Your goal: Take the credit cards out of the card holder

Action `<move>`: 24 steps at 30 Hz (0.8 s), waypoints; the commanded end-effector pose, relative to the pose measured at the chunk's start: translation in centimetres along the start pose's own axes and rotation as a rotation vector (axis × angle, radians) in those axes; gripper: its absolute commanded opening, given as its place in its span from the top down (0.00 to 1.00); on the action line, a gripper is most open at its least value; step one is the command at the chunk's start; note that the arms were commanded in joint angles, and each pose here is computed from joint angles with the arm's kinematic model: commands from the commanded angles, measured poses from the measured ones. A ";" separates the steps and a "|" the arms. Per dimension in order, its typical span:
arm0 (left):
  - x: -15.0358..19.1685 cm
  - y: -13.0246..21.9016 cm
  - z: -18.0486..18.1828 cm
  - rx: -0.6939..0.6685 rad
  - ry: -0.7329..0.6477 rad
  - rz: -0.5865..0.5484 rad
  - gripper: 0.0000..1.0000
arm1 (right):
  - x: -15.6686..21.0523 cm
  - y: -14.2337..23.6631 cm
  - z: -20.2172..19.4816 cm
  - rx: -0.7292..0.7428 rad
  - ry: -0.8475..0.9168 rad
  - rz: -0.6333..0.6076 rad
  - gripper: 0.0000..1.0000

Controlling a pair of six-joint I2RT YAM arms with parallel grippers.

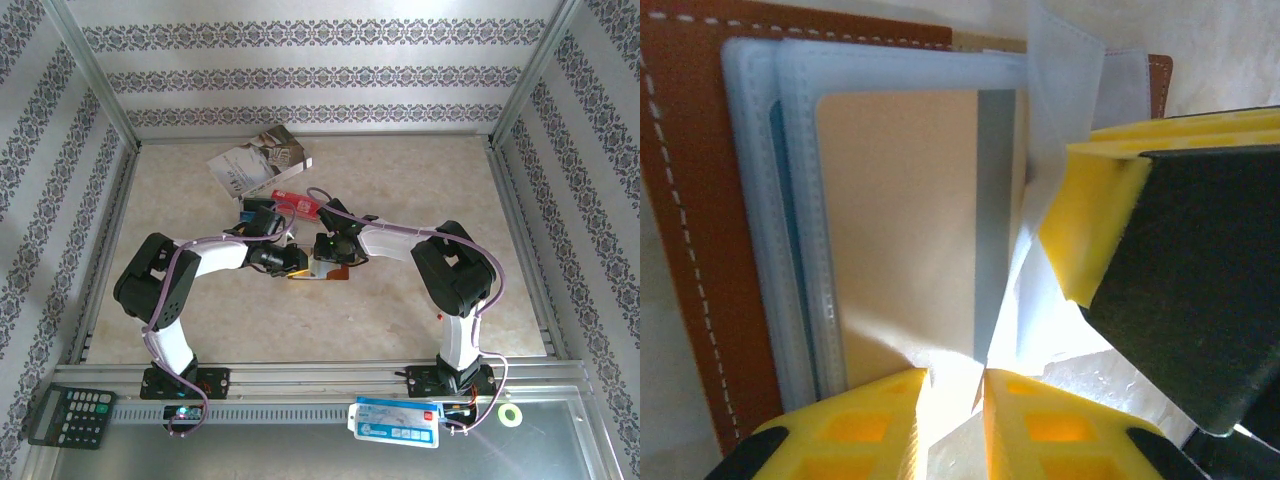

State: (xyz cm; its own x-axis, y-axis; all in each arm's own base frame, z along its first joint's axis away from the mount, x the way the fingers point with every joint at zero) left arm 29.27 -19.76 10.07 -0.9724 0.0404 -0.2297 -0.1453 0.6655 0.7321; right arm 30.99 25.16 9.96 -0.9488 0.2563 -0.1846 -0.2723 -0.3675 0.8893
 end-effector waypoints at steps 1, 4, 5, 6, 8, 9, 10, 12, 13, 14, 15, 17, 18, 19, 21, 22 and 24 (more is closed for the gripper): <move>-0.7 -0.5 -0.6 0.020 -0.016 -0.014 0.80 | 0.3 0.2 -0.8 0.019 -0.014 0.020 0.76; -1.0 -0.6 -0.8 0.026 -0.027 -0.015 0.82 | 0.1 0.7 -0.4 -0.011 -0.019 0.025 0.75; -1.1 -0.7 -0.8 0.029 -0.034 -0.012 0.82 | 0.0 0.8 -0.3 -0.027 -0.026 0.031 0.75; -1.2 -0.8 -0.9 0.031 -0.038 -0.009 0.82 | -0.1 1.0 -0.1 -0.044 -0.030 0.036 0.75; -1.4 -0.9 -1.0 0.038 -0.042 -0.005 0.82 | -0.3 1.7 0.2 -0.077 -0.038 0.034 0.73; -1.5 -1.0 -1.0 0.042 -0.044 -0.005 0.82 | -0.4 2.0 0.3 -0.088 -0.043 0.028 0.73; -1.6 -1.0 -1.1 0.048 -0.045 -0.004 0.82 | -0.5 2.4 0.4 -0.098 -0.048 0.020 0.72; -1.7 -0.9 -1.3 0.060 -0.049 -0.007 0.82 | -0.7 3.5 0.4 -0.117 -0.056 0.000 0.69; -1.7 -0.9 -1.3 0.065 -0.050 -0.007 0.82 | -0.8 4.0 0.3 -0.120 -0.063 -0.015 0.68; -1.8 -0.9 -1.4 0.074 -0.050 -0.009 0.82 | -0.9 4.6 0.1 -0.124 -0.072 -0.034 0.66; -1.8 -0.9 -1.5 0.083 -0.050 -0.008 0.81 | -1.0 5.1 -0.1 -0.126 -0.080 -0.052 0.64; -1.9 -0.8 -1.8 0.106 -0.052 -0.013 0.80 | -1.3 6.3 -0.6 -0.130 -0.102 -0.093 0.61; -1.9 -0.7 -2.0 0.116 -0.052 -0.016 0.79 | -1.3 6.7 -0.8 -0.126 -0.111 -0.113 0.59; -2.1 -0.6 -2.3 0.130 -0.054 -0.022 0.77 | -1.4 7.2 -1.2 -0.121 -0.123 -0.132 0.57; -2.2 -0.5 -2.8 0.151 -0.058 -0.028 0.74 | -1.5 8.0 -1.9 -0.115 -0.146 -0.166 0.56; -2.3 -0.4 -3.2 0.160 -0.065 -0.036 0.72 | -1.5 8.4 -2.2 -0.112 -0.153 -0.182 0.55; -2.6 -0.2 -4.0 0.171 -0.081 -0.057 0.71 | -1.6 9.0 -2.8 -0.105 -0.172 -0.212 0.55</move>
State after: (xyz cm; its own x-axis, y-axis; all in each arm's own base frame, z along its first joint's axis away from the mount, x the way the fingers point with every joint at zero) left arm 30.70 -21.34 10.76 -0.9667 0.0492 -0.2512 -0.1350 0.7361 0.6633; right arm 29.85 20.21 17.11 -0.8680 0.4278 -0.2522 -0.4425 -0.4356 0.7839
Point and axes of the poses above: each hand's point on the last joint's axis, 136 mm out from that joint toward the fingers, its own y axis back along the fingers, its own z axis along the line the jaws close on, x = y × z, the point moved 9 cm from there along y, back along the fingers, and after that the axes turned 10 degrees about -y, right-handed, at the moved point
